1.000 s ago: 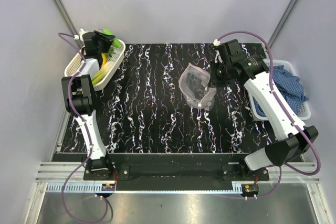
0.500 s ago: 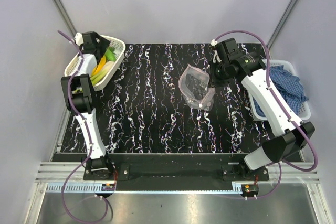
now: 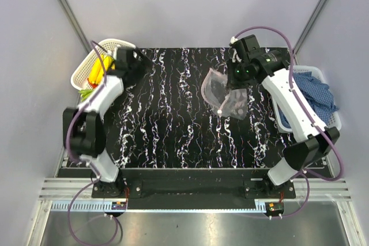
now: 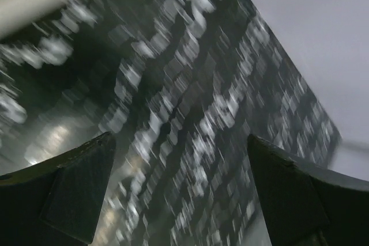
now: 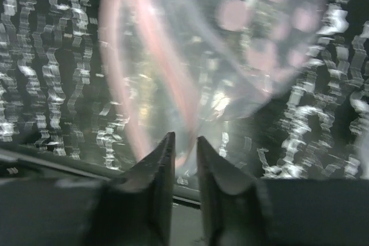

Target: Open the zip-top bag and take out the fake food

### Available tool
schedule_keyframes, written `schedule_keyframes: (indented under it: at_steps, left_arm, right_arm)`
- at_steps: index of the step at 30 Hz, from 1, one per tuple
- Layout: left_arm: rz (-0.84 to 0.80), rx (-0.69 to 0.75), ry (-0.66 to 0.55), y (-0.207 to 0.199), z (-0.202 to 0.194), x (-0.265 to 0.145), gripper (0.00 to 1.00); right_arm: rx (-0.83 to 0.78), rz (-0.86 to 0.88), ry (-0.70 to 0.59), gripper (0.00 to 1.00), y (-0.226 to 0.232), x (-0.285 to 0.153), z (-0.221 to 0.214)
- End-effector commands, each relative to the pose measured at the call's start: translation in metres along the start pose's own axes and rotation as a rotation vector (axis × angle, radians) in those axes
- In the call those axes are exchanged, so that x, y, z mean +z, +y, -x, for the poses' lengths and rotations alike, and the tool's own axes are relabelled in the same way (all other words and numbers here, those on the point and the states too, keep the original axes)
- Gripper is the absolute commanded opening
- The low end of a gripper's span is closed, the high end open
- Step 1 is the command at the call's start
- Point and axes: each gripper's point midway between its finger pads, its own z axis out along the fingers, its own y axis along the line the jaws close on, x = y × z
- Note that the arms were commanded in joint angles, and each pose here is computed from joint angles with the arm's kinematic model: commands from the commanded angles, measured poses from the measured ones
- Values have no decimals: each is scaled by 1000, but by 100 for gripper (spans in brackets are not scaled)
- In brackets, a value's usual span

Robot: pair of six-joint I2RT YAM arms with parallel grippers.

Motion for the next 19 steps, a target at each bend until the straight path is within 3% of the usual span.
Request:
schedule_keyframes:
  at_steps: [1,4,6,7,8,12,14,16,17,19]
  left_arm:
    - [-193,63,80,-44,-56,-89,99]
    - [-240,101,57,-41,-68,-147,99]
    - [-308,139,21,-39,-73,-189,99]
    - [-330,154,23,-37,-78,-201,99]
    - [-385,171,13,-38,-80,-223,99]
    - [-469,234,154,-26,-136,-258,99]
    - [-528,218,183,-26,-147,-277,99]
    - [-599,248,264,-28,-168,-295,99]
    - [-645,253,277,-31,-169,-307,99]
    - [-805,258,322,-45,-178,-337,99]
  right_arm:
    - [76,232,1,35,52,20,25]
    - [128,422,3,49,91,10,39]
    - [136,425,-28,66,93,2,44]
    - [138,417,-37,78,91,-1,43]
    - [140,375,-45,100,83,2,40]
    - [151,316,-119,100,62,-16,24]
    - [175,297,-85,100,55,-7,2]
    - [207,346,-127,100,58,-24,-4]
    - [240,368,-86,100,58,-14,-25]
    - [288,501,-193,100,72,-48,-19]
